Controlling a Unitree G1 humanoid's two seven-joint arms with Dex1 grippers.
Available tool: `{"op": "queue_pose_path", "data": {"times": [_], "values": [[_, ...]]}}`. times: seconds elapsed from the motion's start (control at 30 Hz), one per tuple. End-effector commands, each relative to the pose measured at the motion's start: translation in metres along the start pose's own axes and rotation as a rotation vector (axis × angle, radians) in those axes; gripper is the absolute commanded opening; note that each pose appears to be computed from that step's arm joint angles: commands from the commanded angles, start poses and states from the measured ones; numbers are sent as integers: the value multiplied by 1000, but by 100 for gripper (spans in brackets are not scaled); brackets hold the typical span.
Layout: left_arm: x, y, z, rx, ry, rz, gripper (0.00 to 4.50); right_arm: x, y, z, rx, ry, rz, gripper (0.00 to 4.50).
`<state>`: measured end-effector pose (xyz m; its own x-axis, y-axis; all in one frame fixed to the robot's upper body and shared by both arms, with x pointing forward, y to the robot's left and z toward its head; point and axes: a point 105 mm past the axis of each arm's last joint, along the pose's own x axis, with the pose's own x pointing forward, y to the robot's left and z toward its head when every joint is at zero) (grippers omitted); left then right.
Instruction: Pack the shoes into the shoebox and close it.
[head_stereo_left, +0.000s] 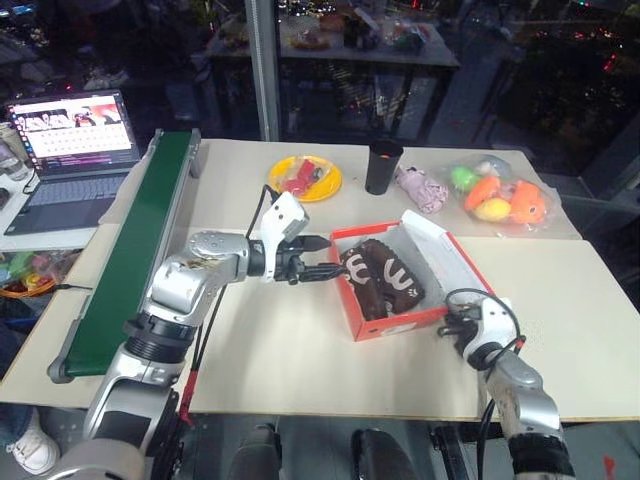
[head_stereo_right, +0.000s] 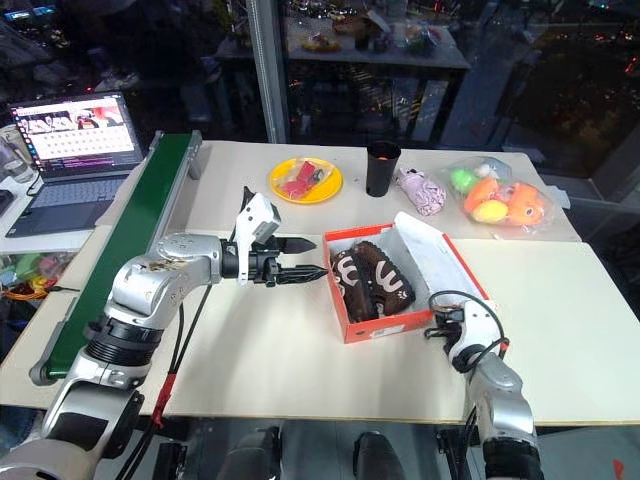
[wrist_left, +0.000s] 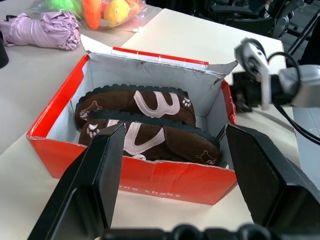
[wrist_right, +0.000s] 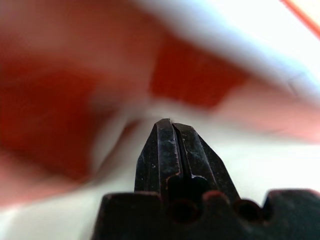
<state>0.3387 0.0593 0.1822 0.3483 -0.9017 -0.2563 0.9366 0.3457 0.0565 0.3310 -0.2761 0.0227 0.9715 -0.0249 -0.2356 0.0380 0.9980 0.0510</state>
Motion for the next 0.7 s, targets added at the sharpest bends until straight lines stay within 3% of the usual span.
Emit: {"op": "queue_pose_path", "data": {"times": [0.03,0.2,0.27,0.37,0.5,0.6,0.7], "values": [[-1,-1,14,50,-25,-12,338,-4,-35,41,12,-161,-115,6],[-2,0,13,46,-22,-12,338,-12,-23,103,-18,-360,-28,6],[-2,0,12,44,-20,-13,338,-20,7,133,-58,-446,120,6],[-3,1,12,50,-17,-4,338,-32,45,157,-109,-482,278,6],[-18,18,19,65,-21,82,338,-47,91,172,-116,-447,464,6],[-41,32,25,86,-7,157,338,-56,124,165,-128,-359,608,6],[-52,34,25,90,11,169,338,-58,137,156,-121,-295,669,6]]}}
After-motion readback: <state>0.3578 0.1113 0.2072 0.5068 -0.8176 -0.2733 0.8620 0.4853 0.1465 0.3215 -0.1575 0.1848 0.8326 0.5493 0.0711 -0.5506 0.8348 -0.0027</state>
